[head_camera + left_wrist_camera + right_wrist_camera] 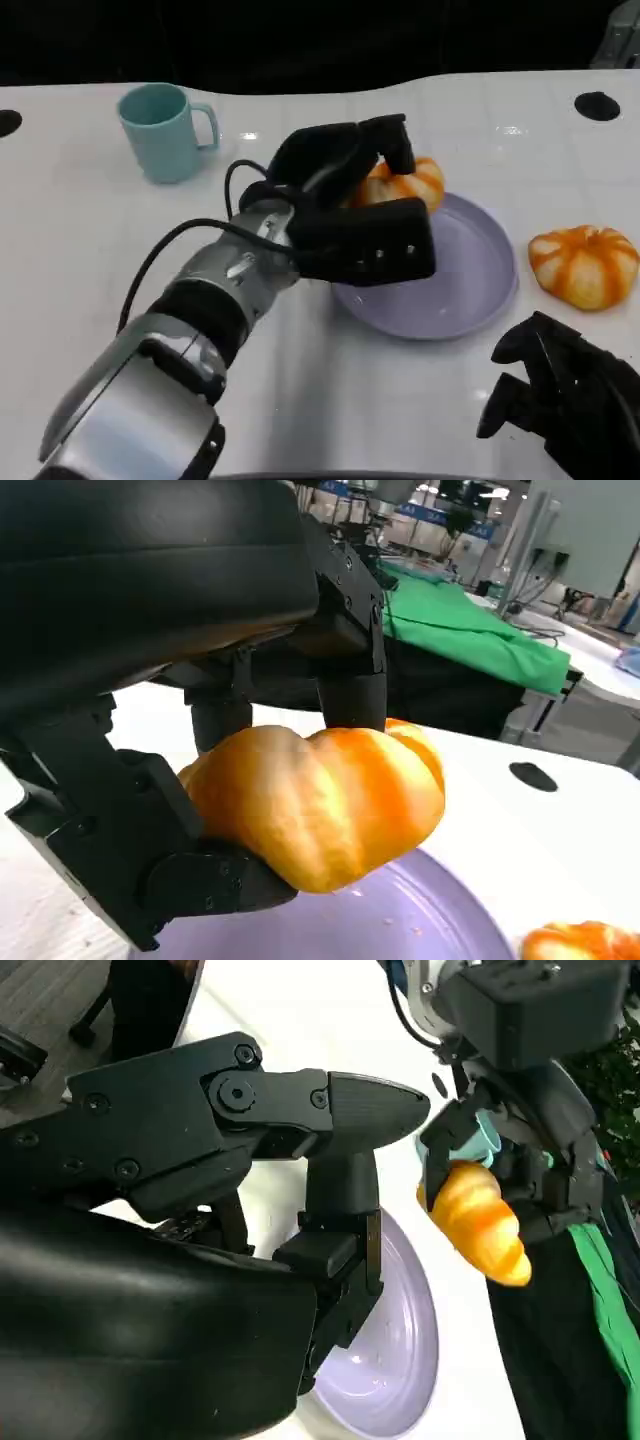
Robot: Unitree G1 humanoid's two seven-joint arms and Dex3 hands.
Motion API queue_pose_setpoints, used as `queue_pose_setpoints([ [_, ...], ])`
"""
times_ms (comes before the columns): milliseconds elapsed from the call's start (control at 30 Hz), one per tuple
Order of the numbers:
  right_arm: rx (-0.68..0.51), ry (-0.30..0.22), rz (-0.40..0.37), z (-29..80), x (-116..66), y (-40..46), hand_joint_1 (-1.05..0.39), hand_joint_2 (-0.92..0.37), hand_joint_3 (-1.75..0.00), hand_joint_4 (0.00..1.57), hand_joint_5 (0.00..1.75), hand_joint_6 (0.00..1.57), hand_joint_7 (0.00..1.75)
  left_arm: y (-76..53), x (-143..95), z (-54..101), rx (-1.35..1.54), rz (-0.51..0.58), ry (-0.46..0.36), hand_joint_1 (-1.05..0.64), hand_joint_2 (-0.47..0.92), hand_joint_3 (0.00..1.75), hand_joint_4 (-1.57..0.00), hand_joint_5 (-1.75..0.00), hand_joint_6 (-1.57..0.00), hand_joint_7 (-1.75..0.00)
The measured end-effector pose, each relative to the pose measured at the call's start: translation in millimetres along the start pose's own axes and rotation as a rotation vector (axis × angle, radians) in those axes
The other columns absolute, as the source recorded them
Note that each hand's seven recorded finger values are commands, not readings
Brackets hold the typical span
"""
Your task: Grasp the bread from the table and place it into the plate.
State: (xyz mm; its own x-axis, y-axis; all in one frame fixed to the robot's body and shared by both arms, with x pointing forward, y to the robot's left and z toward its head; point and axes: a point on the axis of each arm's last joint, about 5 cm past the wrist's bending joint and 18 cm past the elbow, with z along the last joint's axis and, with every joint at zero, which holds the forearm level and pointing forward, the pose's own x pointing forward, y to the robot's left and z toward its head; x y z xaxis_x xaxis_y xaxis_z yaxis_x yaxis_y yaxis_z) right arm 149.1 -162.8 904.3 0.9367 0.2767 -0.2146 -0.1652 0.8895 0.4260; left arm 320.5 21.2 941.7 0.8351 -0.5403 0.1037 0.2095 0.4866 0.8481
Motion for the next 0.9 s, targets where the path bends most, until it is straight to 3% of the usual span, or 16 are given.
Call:
queue_pose_setpoints([
  [33, 0.000, 0.000, 0.001, -0.1, 0.0, 0.2, -0.42, -0.92, -0.42, 0.62, 1.75, 0.50, 1.59, -0.4, 1.4, 2.6, 0.005, -0.011, -0.001, -0.19, 0.50, 0.96, -0.91, -1.75, -0.73, -1.47],
  [133, 0.000, 0.001, 0.003, -0.3, -0.2, 0.6, -0.42, -0.92, -0.42, 0.62, 1.75, 0.49, 1.59, -3.6, 5.4, 10.4, 0.039, -0.052, 0.015, -0.21, 0.63, 0.68, -0.88, -1.75, -0.77, -1.16],
  [267, 0.000, 0.001, 0.006, -0.8, -0.8, 1.5, -0.42, -0.92, -0.42, 0.62, 1.75, 0.49, 1.59, -13.9, 7.3, 20.1, 0.052, -0.105, 0.052, -0.20, 0.77, 0.52, -0.81, -1.74, -0.76, -0.84],
  [300, 0.000, 0.000, 0.007, -1.0, -1.0, 1.7, -0.41, -0.92, -0.42, 0.62, 1.75, 0.49, 1.59, -16.0, 7.9, 22.7, 0.057, -0.114, 0.062, -0.20, 0.84, 0.41, -0.78, -1.55, -0.77, -0.66],
  [367, -0.001, -0.001, 0.009, -1.1, -1.0, 2.2, -0.42, -0.92, -0.43, 0.61, 1.75, 0.49, 1.58, -19.1, 9.2, 27.4, 0.070, -0.134, 0.084, -0.19, 0.91, 0.29, -0.80, -1.51, -0.82, -0.47],
  [467, -0.007, -0.001, 0.007, -1.1, -1.1, 2.4, -0.42, -0.92, -0.44, 0.61, 1.75, 0.49, 1.58, -22.1, 10.4, 32.4, 0.080, -0.141, 0.107, -0.19, 0.92, 0.25, -0.79, -1.70, -0.86, -0.42],
  [533, -0.008, -0.001, 0.006, -1.1, -1.1, 2.4, -0.42, -0.92, -0.44, 0.62, 1.75, 0.50, 1.58, -23.8, 10.3, 33.4, 0.087, -0.147, 0.119, -0.19, 0.92, 0.27, -0.77, -1.73, -0.91, -0.45],
  [667, -0.009, -0.001, 0.007, -1.3, -1.1, 2.6, -0.42, -0.92, -0.44, 0.62, 1.75, 0.50, 1.58, -28.0, 8.5, 32.0, 0.131, -0.172, 0.138, -0.19, 0.92, 0.14, -0.71, -1.51, -0.88, -0.41],
  [833, -0.010, -0.002, 0.009, -1.2, -1.3, 3.0, -0.42, -0.92, -0.44, 0.62, 1.75, 0.51, 1.57, -29.7, 7.3, 30.1, 0.144, -0.179, 0.145, -0.20, 0.92, 0.04, -0.58, -1.53, -0.79, -0.23],
  [900, -0.010, -0.003, 0.009, -1.0, -1.6, 3.2, -0.42, -0.92, -0.44, 0.63, 1.75, 0.51, 1.58, -29.6, 7.1, 29.2, 0.126, -0.182, 0.155, -0.26, 0.92, 0.13, -0.47, -1.24, -0.70, -0.13],
])
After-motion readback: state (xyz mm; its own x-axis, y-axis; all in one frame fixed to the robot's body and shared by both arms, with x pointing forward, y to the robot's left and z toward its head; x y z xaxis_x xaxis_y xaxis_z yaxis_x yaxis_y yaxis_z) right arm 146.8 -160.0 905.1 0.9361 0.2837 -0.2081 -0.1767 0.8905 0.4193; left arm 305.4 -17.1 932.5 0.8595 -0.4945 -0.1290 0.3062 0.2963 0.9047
